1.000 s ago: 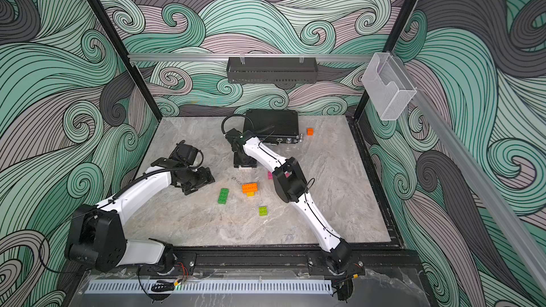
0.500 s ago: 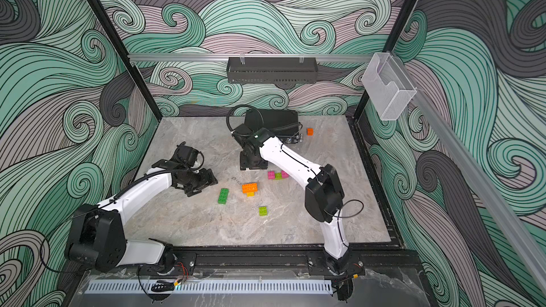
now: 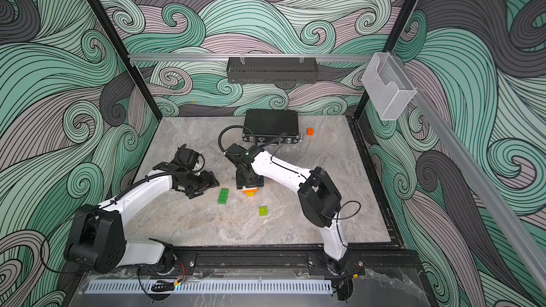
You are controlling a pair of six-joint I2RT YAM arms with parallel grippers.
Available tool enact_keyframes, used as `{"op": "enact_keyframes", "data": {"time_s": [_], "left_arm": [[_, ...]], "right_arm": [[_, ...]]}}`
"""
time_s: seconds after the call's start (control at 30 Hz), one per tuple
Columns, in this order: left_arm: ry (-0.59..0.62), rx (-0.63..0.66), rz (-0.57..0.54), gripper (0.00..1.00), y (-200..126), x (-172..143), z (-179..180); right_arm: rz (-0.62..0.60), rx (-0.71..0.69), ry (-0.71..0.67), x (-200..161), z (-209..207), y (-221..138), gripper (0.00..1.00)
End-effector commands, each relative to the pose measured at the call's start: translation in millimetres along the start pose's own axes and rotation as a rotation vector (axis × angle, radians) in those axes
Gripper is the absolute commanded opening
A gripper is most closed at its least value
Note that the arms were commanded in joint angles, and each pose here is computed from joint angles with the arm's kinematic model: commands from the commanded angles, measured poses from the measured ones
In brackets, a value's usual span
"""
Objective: Assemble a carrot with lego
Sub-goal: Assemble the lego brick with the lego brick.
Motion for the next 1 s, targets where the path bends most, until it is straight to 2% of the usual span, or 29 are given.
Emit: {"op": "enact_keyframes", "data": {"time_s": [0.0, 0.47, 0.97], "left_arm": [[0.030, -0.032, -0.008, 0.80, -5, -1, -7], [0.030, -0.033, -0.009, 0.80, -5, -1, -7], [0.028, -0.022, -0.010, 0.80, -5, -1, -5]], "right_arm": [[-0.002, -0.029, 0.006, 2, -5, 8, 0.43], [0.020, -0.059, -0.017, 3, -9, 22, 0.43], [0.039, -0.032, 0.008, -4, -10, 26, 0.42]]}}
Point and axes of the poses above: each gripper's point midway between its finger pads, its own y axis out along the fingers, its own z axis along the line the jaws close on, x = y × z, the point moved 1 cm from there along -y, back along the fingers, and after that the axes turned 7 degrees about -y, right-handed, at the moved point
